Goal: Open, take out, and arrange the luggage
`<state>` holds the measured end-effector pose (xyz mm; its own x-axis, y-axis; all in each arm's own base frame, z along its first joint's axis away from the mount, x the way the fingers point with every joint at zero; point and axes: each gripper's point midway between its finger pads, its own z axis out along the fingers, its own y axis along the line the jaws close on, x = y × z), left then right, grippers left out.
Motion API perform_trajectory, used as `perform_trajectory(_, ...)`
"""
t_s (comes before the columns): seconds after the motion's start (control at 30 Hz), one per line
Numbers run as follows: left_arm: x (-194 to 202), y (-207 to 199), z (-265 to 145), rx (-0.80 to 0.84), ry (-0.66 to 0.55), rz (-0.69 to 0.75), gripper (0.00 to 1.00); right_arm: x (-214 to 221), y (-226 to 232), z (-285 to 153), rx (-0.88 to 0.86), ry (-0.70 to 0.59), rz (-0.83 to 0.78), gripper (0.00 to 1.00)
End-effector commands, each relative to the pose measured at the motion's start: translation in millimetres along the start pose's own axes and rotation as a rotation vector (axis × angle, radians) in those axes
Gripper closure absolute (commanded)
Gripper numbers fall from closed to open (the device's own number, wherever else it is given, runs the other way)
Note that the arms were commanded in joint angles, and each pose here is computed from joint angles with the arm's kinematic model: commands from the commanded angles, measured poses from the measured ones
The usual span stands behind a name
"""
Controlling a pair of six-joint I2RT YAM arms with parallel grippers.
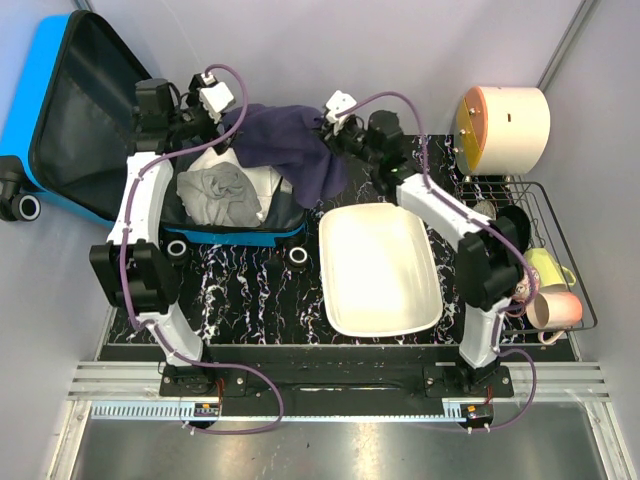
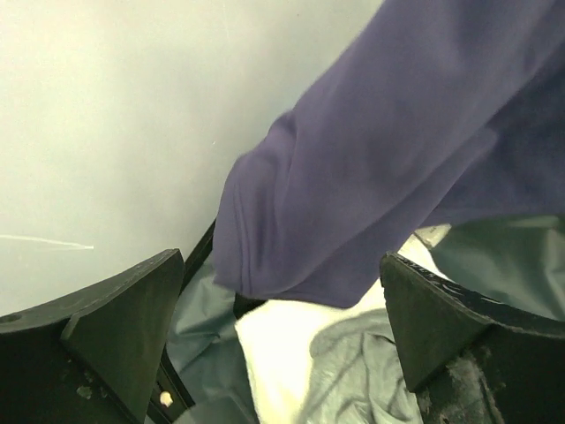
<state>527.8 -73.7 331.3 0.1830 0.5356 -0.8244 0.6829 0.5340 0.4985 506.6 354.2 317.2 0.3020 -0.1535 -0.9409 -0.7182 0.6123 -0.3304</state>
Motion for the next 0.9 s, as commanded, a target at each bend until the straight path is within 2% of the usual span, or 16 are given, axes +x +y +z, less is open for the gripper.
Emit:
perform_trajectory(0.0,-31,-10,-21,-0.019,-0.084,-0.091,0.01,-151,-42,-63,0.065,-0.212,-0.199,1.00)
perform_trajectory(0.27,-36,-40,-27,0.035,-0.084,-0.175,0.01,-195,-18,-145,-0.037,-0.139,-0.319,1.00)
perform_trajectory(0.37,-46,-53,-29,0.059,-0.099,-0.171,0.01,-201,8,-187,-0.135,-0.094,-0.426,1.00)
perform_trajectory(0.57,-85,-78,-24,0.098,-0.146,-0.176,0.01,-201,53,-267,-0.265,-0.010,-0.488,1.00)
perform_trajectory(0.63,-99,-100,-15,0.136,-0.145,-0.186,0.03,-213,62,-289,-0.271,-0.022,-0.501,1.00)
perform_trajectory(0.67,-108,-112,-15,0.160,-0.153,-0.236,0.05,-209,69,-298,-0.295,-0.001,-0.490,1.00)
perform_trajectory(0.73,-123,-162,-7,0.298,-0.173,-0.318,0.11,-218,76,-319,-0.295,-0.002,-0.496,1.00)
perform_trajectory(0.77,-127,-184,-8,0.359,-0.170,-0.377,0.13,-209,83,-330,-0.328,0.037,-0.487,1.00)
perform_trajectory(0.8,-133,-231,-9,0.465,-0.166,-0.394,0.15,-212,89,-343,-0.332,0.038,-0.498,1.00)
perform_trajectory(0.87,-140,-282,-15,0.585,-0.174,-0.386,0.18,-201,99,-362,-0.362,0.085,-0.488,1.00)
